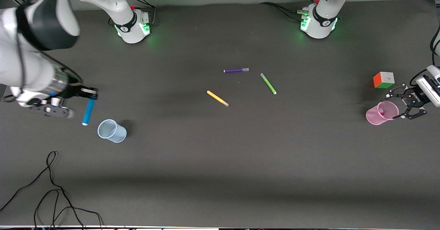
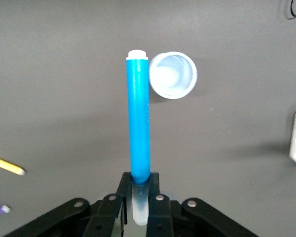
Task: Place pink and blue markers in matching cups
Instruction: 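Move the blue marker over the clear cup while the left gripper withdraws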
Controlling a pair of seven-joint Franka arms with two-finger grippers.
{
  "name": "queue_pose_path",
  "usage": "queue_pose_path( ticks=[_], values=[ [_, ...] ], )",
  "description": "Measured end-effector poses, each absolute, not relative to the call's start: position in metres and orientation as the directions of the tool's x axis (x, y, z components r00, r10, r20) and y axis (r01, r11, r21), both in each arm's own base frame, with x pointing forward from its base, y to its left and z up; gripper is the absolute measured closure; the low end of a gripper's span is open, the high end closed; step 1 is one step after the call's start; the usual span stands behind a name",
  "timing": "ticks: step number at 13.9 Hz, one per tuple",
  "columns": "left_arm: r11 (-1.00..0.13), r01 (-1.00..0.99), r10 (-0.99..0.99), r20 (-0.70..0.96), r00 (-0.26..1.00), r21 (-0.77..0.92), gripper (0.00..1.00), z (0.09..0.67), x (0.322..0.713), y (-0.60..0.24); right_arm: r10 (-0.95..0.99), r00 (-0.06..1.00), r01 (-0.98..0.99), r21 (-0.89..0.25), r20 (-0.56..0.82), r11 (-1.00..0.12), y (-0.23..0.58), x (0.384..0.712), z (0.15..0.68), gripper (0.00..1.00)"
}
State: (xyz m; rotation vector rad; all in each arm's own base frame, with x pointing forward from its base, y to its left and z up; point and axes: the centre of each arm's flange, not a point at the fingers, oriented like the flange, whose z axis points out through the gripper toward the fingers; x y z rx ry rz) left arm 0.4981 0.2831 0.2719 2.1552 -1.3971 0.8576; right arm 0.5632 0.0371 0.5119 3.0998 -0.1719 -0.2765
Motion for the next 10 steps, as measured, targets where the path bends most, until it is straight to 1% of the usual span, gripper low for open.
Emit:
queue_pose_path(
  ticks=[1,3,5,8,10],
  values=[
    [-0.412,-0.911,-0.638,0.703,0.315,0.034,0.0,0.284,0.504,0.284,-0.08,0.979,-0.077,0.024,-0.189,-0.997,0.019,0.56,0.507,0.83],
    [-0.462,-0.882,-0.618,0.679,0.397,0.096,0.0,0.323,0.512,0.284,-0.032,0.973,-0.031,0.008,-0.228,-0.999,-0.011,0.554,0.494,0.83],
    [-0.533,-0.833,-0.62,0.602,0.503,0.148,0.0,0.383,0.517,0.27,0.012,0.962,0.011,-0.008,-0.274,-1.0,-0.025,0.549,0.483,0.83],
    [-0.644,-0.745,-0.616,0.461,0.64,0.173,0.0,0.479,0.519,0.207,0.031,0.944,0.017,-0.043,-0.329,-0.999,-0.036,0.547,0.465,0.83],
    [-0.709,-0.687,-0.593,0.389,0.704,0.161,0.0,0.519,0.518,0.162,0.055,0.932,0.036,-0.058,-0.36,-0.998,-0.039,0.548,0.452,0.83]
  ],
)
